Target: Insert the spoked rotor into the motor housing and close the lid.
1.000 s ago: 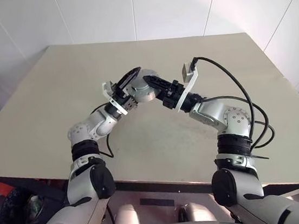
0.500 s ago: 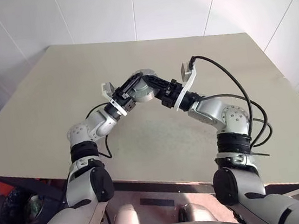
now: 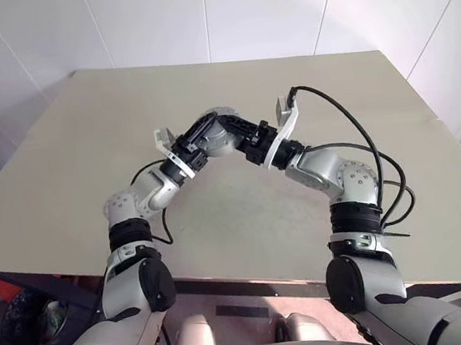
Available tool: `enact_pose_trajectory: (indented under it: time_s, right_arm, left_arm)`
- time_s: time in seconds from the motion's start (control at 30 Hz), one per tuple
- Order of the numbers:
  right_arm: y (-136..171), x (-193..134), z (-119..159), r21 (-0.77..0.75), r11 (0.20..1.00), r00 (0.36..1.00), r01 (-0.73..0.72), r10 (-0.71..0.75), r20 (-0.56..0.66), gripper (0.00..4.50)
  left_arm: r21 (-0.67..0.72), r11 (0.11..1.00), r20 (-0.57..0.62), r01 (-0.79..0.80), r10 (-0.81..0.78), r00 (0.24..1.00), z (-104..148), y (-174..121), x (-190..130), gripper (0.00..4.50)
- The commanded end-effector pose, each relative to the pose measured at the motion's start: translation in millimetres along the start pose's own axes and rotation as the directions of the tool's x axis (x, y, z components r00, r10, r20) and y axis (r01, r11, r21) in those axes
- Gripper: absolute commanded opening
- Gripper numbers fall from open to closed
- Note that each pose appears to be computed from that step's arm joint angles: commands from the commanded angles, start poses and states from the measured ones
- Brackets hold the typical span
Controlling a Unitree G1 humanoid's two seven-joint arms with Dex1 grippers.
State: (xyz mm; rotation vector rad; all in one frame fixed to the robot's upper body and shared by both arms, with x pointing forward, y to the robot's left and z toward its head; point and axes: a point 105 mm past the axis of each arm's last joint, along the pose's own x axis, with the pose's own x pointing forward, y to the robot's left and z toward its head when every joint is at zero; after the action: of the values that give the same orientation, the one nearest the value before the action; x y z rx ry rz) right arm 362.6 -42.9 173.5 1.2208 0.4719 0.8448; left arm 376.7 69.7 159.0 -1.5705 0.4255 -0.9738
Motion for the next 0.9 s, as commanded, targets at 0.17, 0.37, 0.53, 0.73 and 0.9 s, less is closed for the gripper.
enact_pose_trajectory:
  time_s: [0.17,0.37,0.53,0.73,0.9]
  right_arm:
    - [-1.6,-10.6,40.1,-0.028,0.999,0.982,0.047,-0.041,0.185,2.3]
    - [-3.2,-10.0,40.4,-0.032,0.998,0.981,0.055,-0.049,0.186,2.3]
    - [-3.7,-10.2,41.2,-0.033,0.998,0.981,0.058,-0.05,0.189,2.3]
    - [-4.0,-10.9,41.9,-0.043,0.997,0.98,0.062,-0.053,0.192,2.3]
    - [-3.8,-10.6,41.3,-0.051,0.997,0.981,0.062,-0.051,0.189,2.3]
  left_arm:
    - [0.037,0.998,0.004,0.06,-0.06,0.998,5.7,-16.1,-4.3,2.37]
    - [0.063,0.997,0.014,0.044,-0.045,0.999,6.9,-14.3,-5.9,2.37]
    - [0.072,0.997,0.023,0.036,-0.038,0.999,8.1,-12.7,-7.1,2.37]
    - [0.09,0.996,0.053,0.022,-0.026,0.998,12.3,-10.0,-8.9,2.37]
    - [0.098,0.995,0.054,0.016,-0.021,0.998,12.2,-8.7,-9.2,2.37]
